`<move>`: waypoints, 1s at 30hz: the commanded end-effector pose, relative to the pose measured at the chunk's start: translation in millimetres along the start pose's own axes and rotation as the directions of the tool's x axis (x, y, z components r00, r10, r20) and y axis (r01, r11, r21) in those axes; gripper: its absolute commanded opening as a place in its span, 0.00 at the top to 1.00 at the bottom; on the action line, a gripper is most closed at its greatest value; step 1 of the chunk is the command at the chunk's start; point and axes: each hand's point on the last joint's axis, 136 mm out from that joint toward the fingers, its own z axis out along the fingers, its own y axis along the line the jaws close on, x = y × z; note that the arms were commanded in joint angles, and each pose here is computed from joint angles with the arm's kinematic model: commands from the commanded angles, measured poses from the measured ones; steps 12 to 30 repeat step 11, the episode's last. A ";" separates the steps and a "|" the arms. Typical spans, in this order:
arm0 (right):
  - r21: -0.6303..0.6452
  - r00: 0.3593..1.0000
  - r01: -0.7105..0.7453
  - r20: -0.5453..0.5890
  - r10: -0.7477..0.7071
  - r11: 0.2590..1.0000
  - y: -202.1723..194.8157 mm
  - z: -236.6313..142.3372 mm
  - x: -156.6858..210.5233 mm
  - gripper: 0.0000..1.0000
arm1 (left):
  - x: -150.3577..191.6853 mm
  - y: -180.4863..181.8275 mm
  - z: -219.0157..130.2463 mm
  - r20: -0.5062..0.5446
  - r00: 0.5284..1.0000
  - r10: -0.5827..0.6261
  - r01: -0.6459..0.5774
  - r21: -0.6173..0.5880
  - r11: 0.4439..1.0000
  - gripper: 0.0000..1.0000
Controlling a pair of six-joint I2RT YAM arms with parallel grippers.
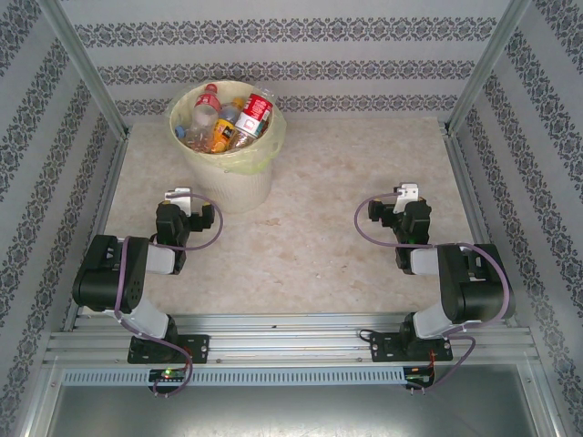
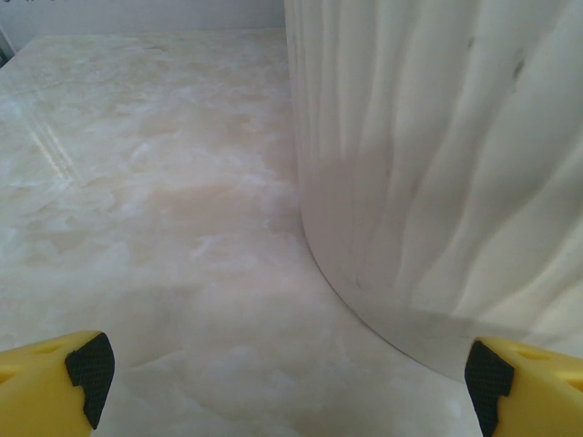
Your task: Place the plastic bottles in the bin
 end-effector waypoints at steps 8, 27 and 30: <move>-0.002 1.000 -0.004 0.014 0.004 1.000 0.8 4.1 -8.4 0.02 | -6.6 1.7 -0.4 0.016 1.000 0.004 -0.004 0.009 1.000 0.00; -0.001 1.000 -0.005 0.018 0.005 1.000 0.7 2.9 -8.8 0.02 | -6.4 1.9 -0.4 0.015 1.000 0.004 -0.004 0.008 1.000 0.00; -0.001 1.000 -0.005 0.018 0.005 1.000 0.7 2.9 -8.8 0.02 | -6.4 1.9 -0.4 0.015 1.000 0.004 -0.004 0.008 1.000 0.00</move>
